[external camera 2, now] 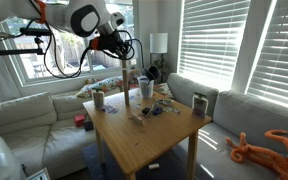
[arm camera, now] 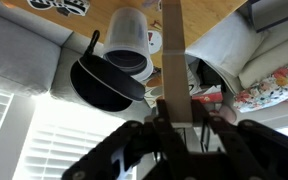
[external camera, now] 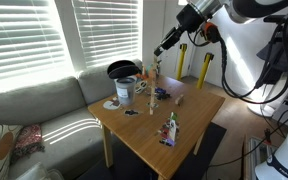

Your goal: Take a block and add it upright to the block stack

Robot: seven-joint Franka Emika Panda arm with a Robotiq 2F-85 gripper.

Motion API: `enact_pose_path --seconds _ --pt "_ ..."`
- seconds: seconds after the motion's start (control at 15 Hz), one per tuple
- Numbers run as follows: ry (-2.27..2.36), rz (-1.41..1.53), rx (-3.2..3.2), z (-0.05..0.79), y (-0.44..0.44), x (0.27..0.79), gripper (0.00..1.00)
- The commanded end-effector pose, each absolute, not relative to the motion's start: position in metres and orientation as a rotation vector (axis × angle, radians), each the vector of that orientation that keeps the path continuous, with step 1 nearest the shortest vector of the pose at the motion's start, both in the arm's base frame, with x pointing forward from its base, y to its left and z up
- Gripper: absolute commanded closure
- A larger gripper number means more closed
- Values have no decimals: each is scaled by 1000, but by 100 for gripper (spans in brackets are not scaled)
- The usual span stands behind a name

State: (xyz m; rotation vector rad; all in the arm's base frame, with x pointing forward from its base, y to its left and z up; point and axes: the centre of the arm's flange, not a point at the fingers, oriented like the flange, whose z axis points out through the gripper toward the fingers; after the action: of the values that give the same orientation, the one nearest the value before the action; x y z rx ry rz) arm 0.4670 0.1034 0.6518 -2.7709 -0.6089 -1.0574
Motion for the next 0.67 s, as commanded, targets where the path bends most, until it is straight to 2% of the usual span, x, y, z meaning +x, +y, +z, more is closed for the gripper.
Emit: enact_pose_path --seconds 0.0,0.6 --pt "-590 -1089 -2750 652 107 465 93" --pt "-591 -1079 -2757 649 107 465 93"
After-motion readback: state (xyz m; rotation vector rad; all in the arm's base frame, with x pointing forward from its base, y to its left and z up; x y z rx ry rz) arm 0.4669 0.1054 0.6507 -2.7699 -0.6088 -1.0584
